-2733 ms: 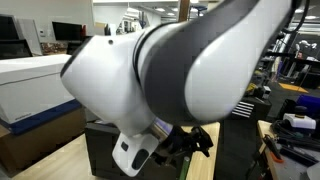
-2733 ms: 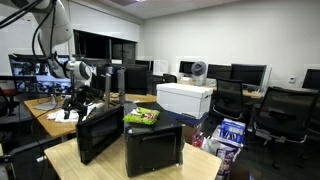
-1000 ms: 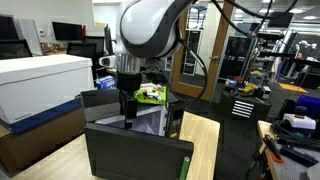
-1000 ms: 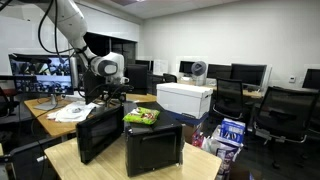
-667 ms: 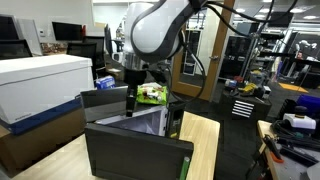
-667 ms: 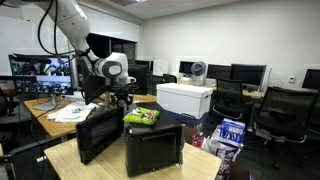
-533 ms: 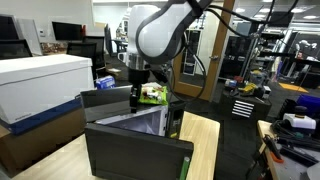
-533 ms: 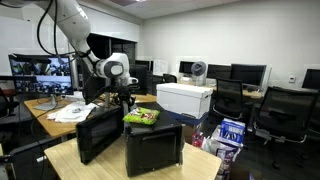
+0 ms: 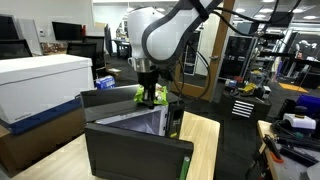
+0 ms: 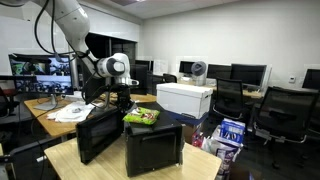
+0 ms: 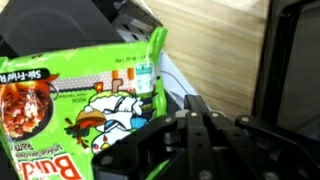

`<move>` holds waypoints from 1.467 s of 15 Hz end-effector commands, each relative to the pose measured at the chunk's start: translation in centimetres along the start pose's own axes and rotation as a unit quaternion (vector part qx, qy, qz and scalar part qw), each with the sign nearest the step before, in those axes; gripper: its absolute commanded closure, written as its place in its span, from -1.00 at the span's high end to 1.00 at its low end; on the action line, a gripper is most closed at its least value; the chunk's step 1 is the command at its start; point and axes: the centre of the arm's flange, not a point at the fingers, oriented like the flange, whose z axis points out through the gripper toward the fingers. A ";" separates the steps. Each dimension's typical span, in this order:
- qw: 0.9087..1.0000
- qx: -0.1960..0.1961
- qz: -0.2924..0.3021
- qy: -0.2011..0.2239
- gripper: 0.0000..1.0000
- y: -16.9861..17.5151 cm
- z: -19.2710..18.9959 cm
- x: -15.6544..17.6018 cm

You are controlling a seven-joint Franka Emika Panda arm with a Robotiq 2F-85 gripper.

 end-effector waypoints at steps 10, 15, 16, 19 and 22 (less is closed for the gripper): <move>0.993 0.036 -0.113 0.006 -0.94 -5.4 5.7 -2.9; 0.983 0.089 -0.161 -0.018 -0.95 -10.0 7.1 -3.4; 0.979 0.099 -0.179 -0.013 -0.96 -11.0 6.8 -3.5; 0.958 0.133 -0.255 -0.010 -0.96 -14.7 6.3 -4.6; 0.932 0.157 -0.328 -0.002 -0.96 -17.2 6.6 -5.6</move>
